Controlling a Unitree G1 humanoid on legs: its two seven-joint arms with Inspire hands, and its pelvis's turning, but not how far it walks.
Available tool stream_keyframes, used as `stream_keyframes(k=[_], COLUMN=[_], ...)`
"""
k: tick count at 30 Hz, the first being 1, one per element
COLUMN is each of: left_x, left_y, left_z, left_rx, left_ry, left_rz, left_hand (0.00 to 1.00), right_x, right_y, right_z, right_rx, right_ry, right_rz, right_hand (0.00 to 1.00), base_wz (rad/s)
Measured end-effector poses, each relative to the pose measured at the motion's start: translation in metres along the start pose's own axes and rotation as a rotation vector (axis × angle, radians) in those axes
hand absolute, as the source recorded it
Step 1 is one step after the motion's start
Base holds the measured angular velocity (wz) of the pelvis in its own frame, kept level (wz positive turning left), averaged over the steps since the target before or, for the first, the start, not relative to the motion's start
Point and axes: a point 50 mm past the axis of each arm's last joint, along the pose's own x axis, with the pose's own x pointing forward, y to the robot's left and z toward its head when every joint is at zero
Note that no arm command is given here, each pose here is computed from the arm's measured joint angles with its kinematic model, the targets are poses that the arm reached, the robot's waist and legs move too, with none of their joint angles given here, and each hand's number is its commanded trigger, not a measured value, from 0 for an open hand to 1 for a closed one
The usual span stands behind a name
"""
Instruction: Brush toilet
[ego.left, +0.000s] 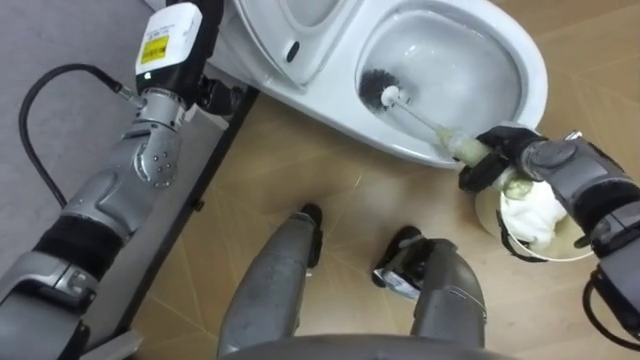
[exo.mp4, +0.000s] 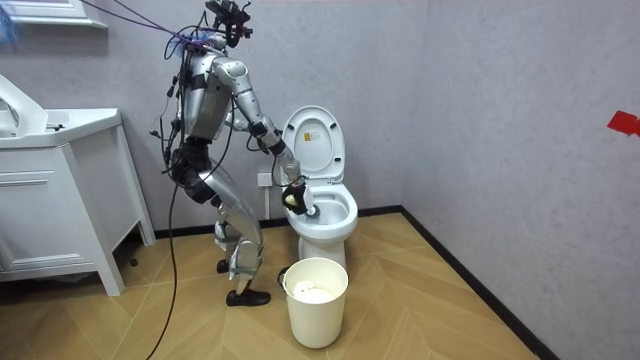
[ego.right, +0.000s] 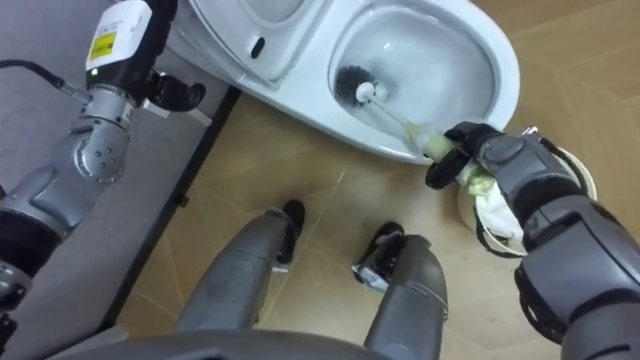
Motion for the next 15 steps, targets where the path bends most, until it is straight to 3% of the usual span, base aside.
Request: stream_keyframes(k=[2,6,12,15], left_x=[0.0,0.0,0.004,0.008], left_y=[0.0,-0.002,0.0,0.004], left_z=[0.002,0.004,0.006,0.007], left_rx=[-0.004,-0.01,0.014,0.024], left_ry=[-0.007,-0.006,-0.008,-0.018], left_rz=[0.02,0.034,0.009,-0.014], left_hand=[0.0,0.0,0.0,0.0], right_x=[0.0,-0.002,-0.002,-0.003], right_y=[-0.01,-0.022,-0.021,-0.02], right_z=[0.009,0.016,0.011,0.008], right_rx=[0.122,0.187,0.19,0.134], right_ry=[-0.049,-0.067,-0.053,-0.052], right_rz=[-0.098,-0.181,-0.128,-0.03], right_hand=[1.0,1.0,1.0,1.0], base_wz=[0.15,0.06,0.01,-0.03])
